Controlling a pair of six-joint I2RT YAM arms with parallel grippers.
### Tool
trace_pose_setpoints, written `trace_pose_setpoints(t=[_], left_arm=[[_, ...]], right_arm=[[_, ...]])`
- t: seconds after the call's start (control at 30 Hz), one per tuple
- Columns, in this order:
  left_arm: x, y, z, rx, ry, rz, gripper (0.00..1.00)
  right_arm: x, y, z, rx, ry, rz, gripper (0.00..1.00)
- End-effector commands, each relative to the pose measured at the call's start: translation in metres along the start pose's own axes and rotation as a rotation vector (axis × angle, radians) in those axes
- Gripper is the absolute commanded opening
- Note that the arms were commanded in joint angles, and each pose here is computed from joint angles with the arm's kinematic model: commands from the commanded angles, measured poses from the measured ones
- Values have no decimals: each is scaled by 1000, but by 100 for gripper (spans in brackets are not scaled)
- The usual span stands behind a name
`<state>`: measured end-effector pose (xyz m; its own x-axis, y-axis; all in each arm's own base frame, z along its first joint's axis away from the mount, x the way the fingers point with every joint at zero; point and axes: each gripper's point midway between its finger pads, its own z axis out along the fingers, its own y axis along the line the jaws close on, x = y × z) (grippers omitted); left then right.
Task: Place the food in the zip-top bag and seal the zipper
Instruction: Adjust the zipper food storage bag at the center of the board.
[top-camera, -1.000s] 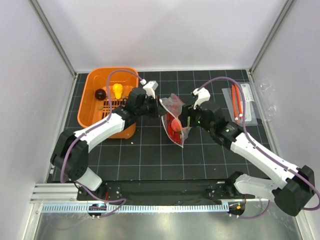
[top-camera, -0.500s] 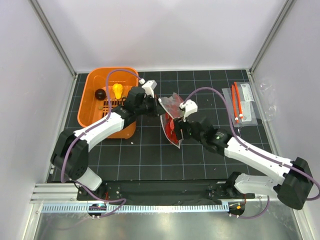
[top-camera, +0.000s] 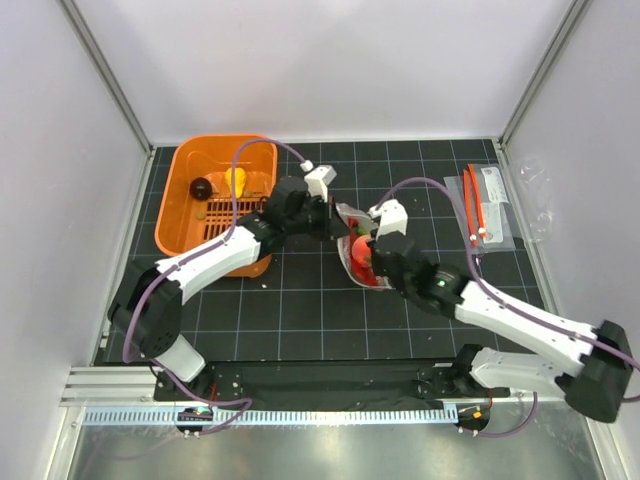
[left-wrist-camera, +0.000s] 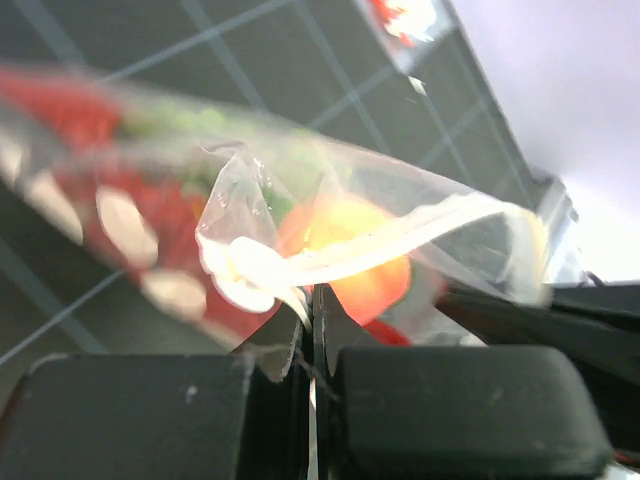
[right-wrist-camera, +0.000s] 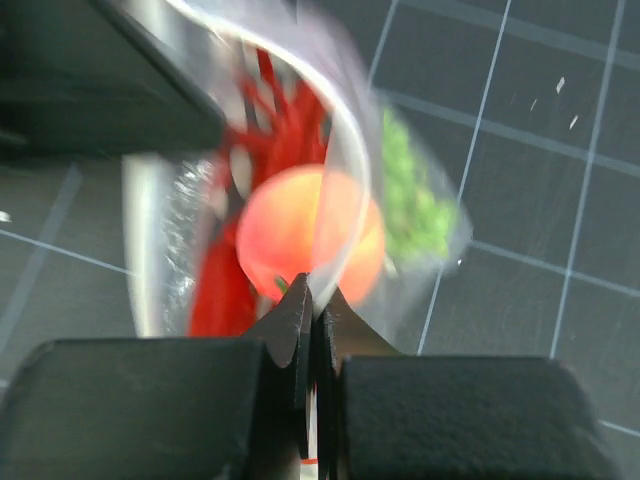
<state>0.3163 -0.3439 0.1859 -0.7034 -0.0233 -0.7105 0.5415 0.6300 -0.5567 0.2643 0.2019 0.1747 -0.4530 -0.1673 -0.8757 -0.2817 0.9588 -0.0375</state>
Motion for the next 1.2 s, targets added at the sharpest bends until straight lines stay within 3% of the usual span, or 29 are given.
trace_pose_setpoints(t=[0.0, 0.13, 0.27, 0.37, 0.4, 0.43, 0.5, 0.77, 0.87, 1.0, 1.17], left_arm=[[-13, -44, 5, 139, -10, 67, 0], [-13, -66, -1, 250, 5, 103, 0], [-11, -86, -7, 379, 7, 123, 0], [-4, -83, -2, 393, 35, 123, 2], [-6, -82, -1, 395, 37, 130, 2], [-1, -80, 3, 409, 59, 130, 2], [1, -79, 6, 430, 71, 145, 3], [8, -69, 12, 432, 71, 238, 4], [6, -67, 12, 421, 46, 268, 3], [3, -66, 12, 418, 26, 280, 0], [6, -67, 11, 441, 2, 323, 0]], right_arm=[[-44, 0, -37, -35, -179, 64, 1], [-53, 32, -68, -155, -258, -1, 1], [-38, 78, -74, -250, -225, -141, 3], [-23, 106, -65, -278, -174, -231, 23], [-19, 113, -60, -280, -160, -252, 45], [-18, 115, -59, -284, -157, -253, 55], [-17, 115, -57, -279, -161, -247, 66], [-41, 98, -97, -418, -313, -125, 72], [-49, 82, -104, -398, -363, -83, 74], [-58, 42, -90, -263, -355, 16, 72], [-67, 7, -70, -245, -361, 127, 71]])
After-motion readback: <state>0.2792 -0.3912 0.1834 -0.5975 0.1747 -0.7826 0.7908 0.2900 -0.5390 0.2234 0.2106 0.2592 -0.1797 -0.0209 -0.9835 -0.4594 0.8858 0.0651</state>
